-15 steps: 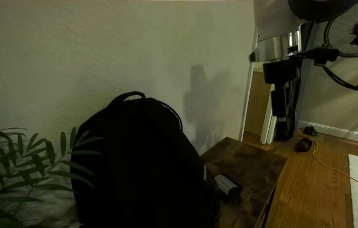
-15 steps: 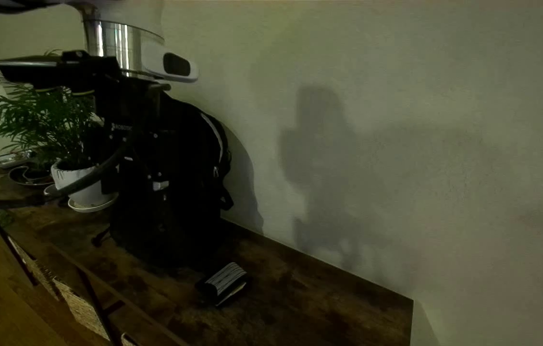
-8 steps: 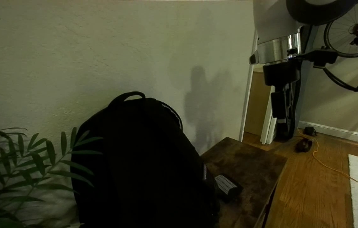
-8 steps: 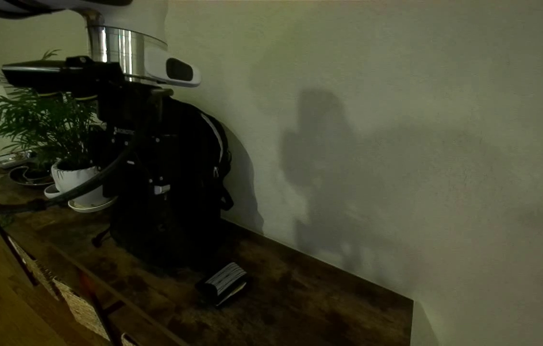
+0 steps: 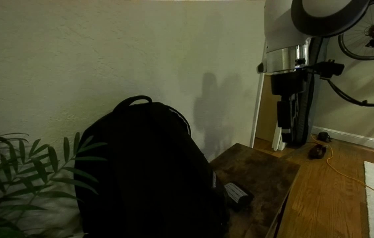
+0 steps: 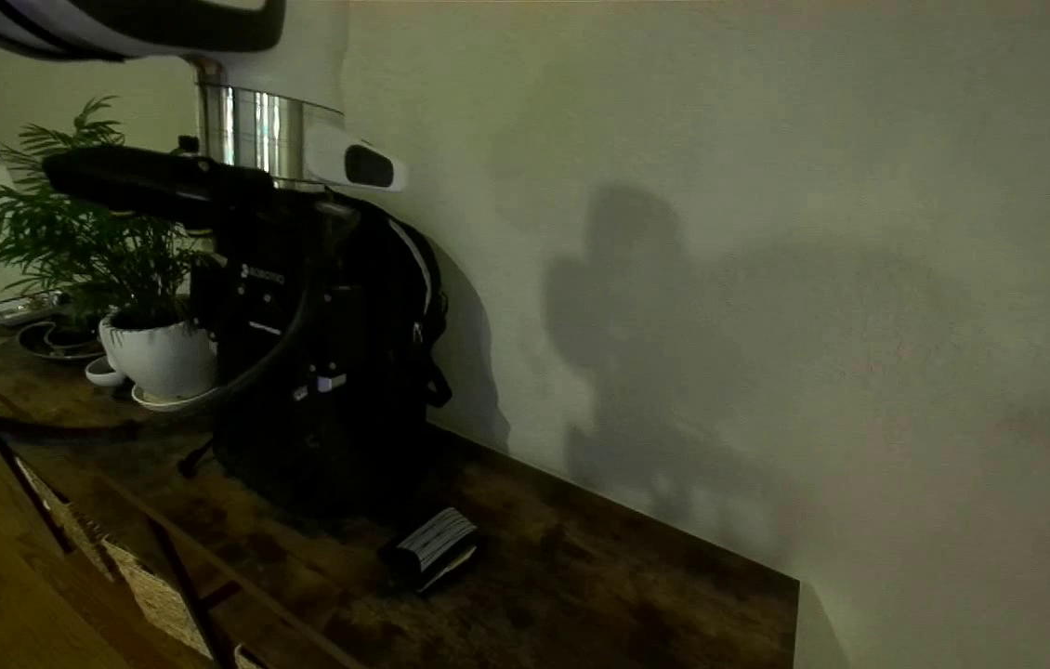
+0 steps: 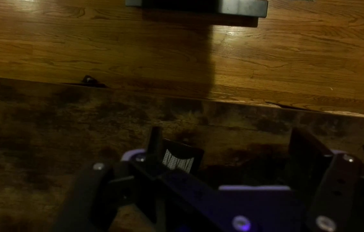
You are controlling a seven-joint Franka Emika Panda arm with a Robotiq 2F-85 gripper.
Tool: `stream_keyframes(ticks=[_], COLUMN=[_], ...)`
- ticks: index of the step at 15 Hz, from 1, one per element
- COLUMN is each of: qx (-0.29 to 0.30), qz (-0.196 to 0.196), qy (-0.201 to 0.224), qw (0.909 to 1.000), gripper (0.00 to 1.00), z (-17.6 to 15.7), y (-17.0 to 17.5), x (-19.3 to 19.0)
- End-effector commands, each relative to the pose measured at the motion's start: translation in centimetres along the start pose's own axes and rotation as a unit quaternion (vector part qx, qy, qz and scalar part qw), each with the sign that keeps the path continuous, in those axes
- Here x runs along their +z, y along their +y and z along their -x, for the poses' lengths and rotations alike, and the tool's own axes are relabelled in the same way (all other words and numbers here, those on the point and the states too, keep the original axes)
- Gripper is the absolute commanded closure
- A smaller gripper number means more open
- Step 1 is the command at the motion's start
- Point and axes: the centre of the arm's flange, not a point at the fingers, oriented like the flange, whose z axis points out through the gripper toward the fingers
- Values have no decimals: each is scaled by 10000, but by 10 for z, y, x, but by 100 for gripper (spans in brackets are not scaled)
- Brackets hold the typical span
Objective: Put the wallet in the backpack
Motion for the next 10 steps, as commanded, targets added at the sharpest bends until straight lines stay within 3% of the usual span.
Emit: stream_keyframes(ticks=[1,5,10], qx=[-61,-50,-93], qz=[-208,-247,-398], qy=[317,524,411], qw=[9993,9983,9983], gripper=[0,0,0], z=[-14,-37,-51], y=[27,54,72], x=[29,71,111])
